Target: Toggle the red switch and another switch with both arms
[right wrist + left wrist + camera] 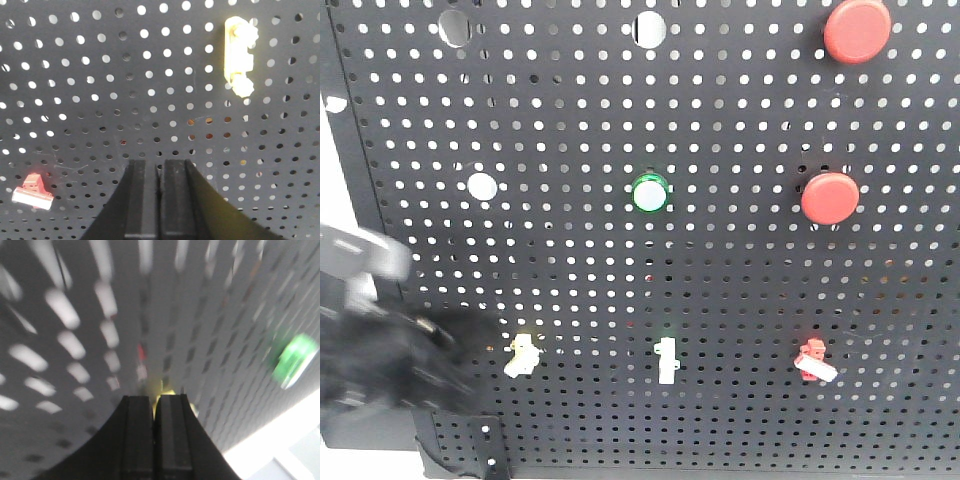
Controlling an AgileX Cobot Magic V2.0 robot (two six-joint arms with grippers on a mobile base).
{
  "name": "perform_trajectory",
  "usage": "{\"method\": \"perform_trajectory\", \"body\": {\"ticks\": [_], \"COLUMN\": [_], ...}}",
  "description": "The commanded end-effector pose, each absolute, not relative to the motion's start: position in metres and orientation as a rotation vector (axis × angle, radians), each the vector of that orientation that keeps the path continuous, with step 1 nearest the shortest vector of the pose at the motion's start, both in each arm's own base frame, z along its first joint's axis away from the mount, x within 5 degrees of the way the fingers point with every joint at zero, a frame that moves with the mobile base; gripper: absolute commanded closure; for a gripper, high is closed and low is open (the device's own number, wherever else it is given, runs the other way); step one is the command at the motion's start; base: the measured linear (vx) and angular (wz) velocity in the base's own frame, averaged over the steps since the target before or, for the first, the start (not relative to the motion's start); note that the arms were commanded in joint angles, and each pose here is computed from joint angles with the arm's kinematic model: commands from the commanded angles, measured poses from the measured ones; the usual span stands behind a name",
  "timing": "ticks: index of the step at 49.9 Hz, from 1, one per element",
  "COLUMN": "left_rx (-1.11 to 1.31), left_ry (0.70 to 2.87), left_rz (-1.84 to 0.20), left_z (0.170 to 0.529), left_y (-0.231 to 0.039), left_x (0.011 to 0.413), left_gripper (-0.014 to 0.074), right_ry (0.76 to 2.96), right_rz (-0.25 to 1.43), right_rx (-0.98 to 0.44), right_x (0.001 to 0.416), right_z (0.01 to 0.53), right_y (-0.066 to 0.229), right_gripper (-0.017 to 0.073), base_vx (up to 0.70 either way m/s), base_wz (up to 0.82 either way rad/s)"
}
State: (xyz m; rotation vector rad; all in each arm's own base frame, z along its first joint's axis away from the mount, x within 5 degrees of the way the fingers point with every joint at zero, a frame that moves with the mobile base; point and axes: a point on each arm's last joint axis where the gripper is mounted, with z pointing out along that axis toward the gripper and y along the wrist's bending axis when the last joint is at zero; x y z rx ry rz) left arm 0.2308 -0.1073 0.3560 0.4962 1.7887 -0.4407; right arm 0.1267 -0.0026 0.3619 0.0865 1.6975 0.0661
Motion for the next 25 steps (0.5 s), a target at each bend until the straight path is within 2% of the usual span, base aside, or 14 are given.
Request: {"method": "perform_trajectory", "body": {"ticks": [1,11,25], "left_rx": [0.442,0.427,0.419], "left_ry": [1.672,1.540,1.434], "left_rz": [-0.435,-0.438,-0.448], "left_z": [0.386,0.415,0.435], "left_y": [-0.100,-0.087,-0.076], "left_x": [0.215,0.181,0.150], "left_gripper": [0.0600,0.0600,0.0600], "right_ry": [1.589,1.659,1.725], "right_rz": [0.073,0.130,0.284], "right_rx": [0.109,0.087,-0.202], "right_x": [0.125,0.128,0.155], "right_z": [0.380,0.374,0.372], "right_y": [-0.004,0.001,0.036], "right_gripper": [0.0566,0.0566,0.0566], "base_vx": [0.00,0.00,0.00], "base_wz": [0.00,0.00,0.00]}}
